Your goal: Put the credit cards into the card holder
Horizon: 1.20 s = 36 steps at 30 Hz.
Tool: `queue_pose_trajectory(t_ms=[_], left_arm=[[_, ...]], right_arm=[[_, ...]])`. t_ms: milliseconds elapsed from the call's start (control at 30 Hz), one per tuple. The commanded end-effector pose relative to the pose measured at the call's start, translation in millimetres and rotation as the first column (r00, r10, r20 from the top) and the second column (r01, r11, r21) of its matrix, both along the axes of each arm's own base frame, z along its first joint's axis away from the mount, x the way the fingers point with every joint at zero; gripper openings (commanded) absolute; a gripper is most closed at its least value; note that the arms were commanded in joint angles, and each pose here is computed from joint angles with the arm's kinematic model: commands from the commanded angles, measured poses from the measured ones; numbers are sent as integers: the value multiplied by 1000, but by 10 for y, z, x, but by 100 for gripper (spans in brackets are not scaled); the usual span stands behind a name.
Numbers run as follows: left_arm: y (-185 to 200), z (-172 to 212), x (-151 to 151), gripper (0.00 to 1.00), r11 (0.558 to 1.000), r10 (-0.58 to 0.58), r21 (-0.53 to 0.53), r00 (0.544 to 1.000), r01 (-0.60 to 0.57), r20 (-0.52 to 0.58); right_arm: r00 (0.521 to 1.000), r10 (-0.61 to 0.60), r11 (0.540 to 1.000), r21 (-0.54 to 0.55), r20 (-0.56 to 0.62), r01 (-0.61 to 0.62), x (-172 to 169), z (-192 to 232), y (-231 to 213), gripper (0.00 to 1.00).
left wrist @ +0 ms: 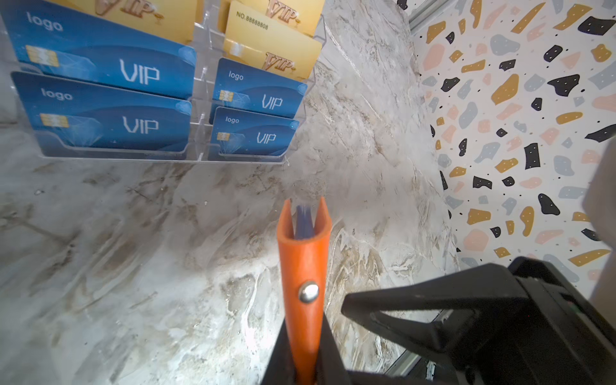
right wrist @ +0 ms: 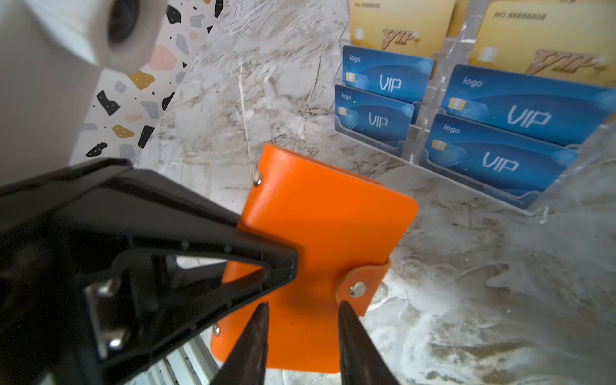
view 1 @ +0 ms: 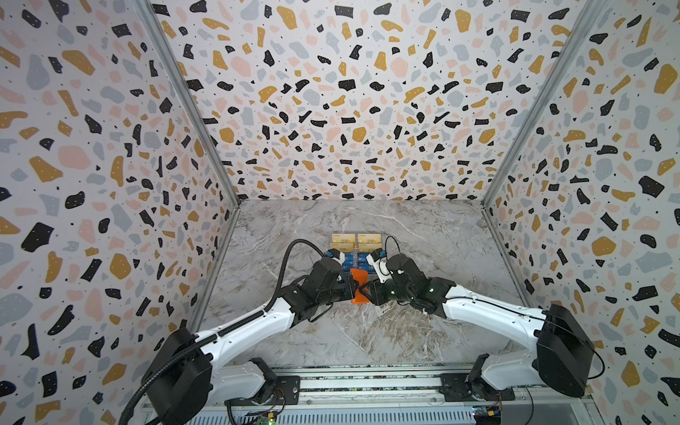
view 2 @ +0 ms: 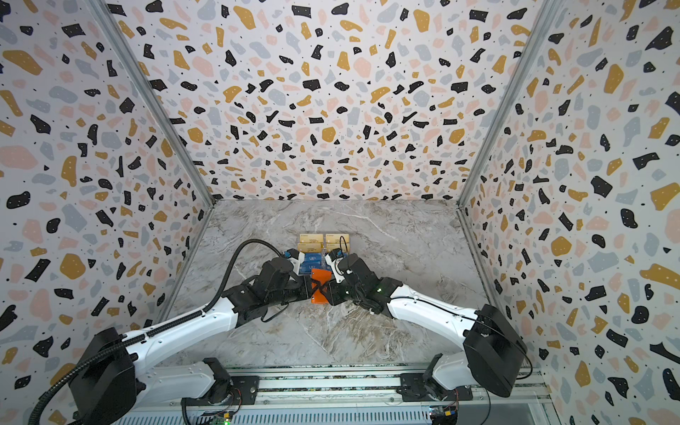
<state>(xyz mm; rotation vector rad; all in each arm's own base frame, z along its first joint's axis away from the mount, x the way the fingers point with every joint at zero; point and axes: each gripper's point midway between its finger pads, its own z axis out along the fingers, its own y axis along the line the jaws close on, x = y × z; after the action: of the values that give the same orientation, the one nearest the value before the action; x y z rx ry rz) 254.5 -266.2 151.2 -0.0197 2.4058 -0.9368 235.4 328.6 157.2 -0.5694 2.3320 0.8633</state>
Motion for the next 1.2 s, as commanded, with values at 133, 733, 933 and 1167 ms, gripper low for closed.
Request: queue_pose_trajectory(t_ms=[133,733,933,1167], left_arm=[[-84,136,31,0,999,31,-9,999,-31,25],[-241,174,-22,0,998,-56,-22,997,57,47],[-280,183,-47,1,996,-79,-37,996,81,48],[-274,165,-45,1,997,-74,-33,996,76,44]], right_arm=[[999,-51,990,-128,4,51,25,-245,-95,37],[993,-99,980,-169,65,109,155,-326,-147,31],[987,-132,970,-193,95,148,222,-345,-204,22],[976,-171,962,-191,133,195,265,-268,-325,0]])
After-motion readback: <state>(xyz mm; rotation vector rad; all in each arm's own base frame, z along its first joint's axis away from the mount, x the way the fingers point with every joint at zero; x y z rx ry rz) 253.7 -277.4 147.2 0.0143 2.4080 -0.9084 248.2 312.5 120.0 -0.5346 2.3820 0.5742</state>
